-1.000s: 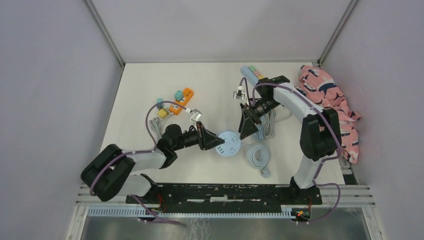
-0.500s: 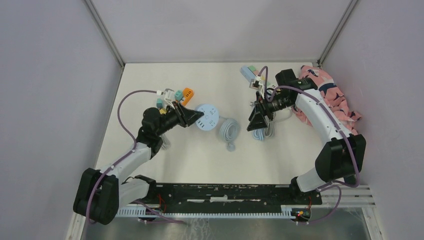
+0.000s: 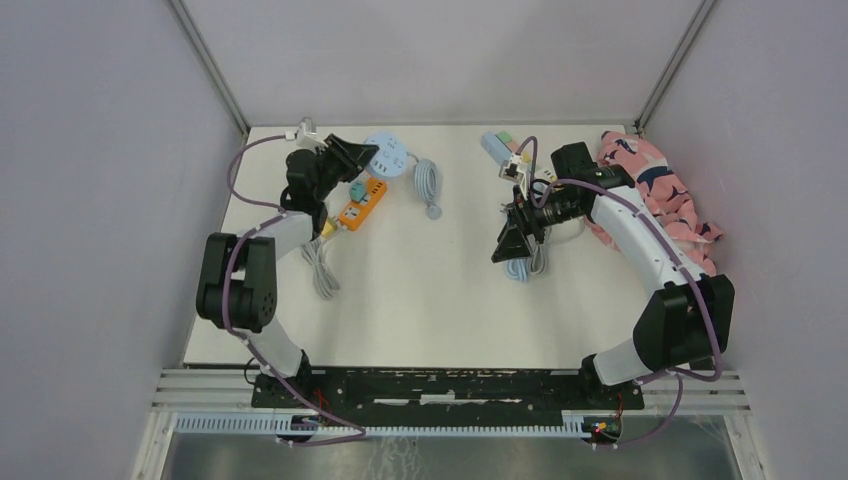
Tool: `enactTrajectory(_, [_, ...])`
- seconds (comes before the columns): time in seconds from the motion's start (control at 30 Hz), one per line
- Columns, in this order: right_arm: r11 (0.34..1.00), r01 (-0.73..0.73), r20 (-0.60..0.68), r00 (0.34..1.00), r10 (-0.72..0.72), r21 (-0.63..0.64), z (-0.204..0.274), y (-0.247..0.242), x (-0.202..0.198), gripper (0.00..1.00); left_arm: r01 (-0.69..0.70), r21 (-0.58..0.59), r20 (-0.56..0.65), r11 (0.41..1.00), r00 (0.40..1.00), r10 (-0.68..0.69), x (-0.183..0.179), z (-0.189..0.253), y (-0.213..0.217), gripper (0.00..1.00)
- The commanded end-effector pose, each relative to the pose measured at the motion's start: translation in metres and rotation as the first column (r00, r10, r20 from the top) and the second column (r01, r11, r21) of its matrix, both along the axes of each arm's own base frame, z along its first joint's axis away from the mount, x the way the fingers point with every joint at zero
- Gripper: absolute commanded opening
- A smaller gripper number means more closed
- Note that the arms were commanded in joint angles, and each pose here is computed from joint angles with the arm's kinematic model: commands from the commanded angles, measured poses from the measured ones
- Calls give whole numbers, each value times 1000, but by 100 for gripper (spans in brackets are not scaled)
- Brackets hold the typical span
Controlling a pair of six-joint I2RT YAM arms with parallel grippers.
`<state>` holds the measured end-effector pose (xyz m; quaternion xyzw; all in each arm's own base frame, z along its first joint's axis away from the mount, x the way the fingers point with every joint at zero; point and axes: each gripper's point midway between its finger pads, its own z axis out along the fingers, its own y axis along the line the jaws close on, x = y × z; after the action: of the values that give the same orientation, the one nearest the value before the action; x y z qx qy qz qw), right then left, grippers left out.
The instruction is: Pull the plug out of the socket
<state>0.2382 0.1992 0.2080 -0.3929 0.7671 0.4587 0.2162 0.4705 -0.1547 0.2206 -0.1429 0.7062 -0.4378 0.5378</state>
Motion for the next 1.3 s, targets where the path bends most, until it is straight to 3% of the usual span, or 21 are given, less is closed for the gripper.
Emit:
enactTrajectory(0.0, [1000, 10, 53, 999, -12, 22, 10, 2, 4, 83, -94, -192, 277, 977, 950, 146, 52, 102, 34, 3])
enactTrajectory(0.23, [1000, 16, 51, 999, -17, 16, 7, 2, 5, 83, -212, -199, 153, 957, 958, 244, 110, 42, 89, 3])
enactTrajectory(0.4, [1000, 17, 46, 999, -18, 14, 5, 2, 6, 83, -319, -182, 30, 930, 944, 329, 115, -9, 151, 3])
enactTrajectory(0.63, [1000, 15, 30, 999, -15, 12, 1, 2, 7, 82, -411, -137, -151, 901, 908, 391, 109, -69, 197, 5])
enactTrajectory(0.77, [1000, 15, 36, 999, -15, 13, 3, 2, 6, 82, -456, -105, -247, 884, 873, 421, 100, -98, 209, 20])
enactTrajectory(1.27, [1000, 9, 66, 998, -11, 24, 12, 2, 2, 82, -543, 34, -391, 839, 765, 511, 73, -141, 240, 74])
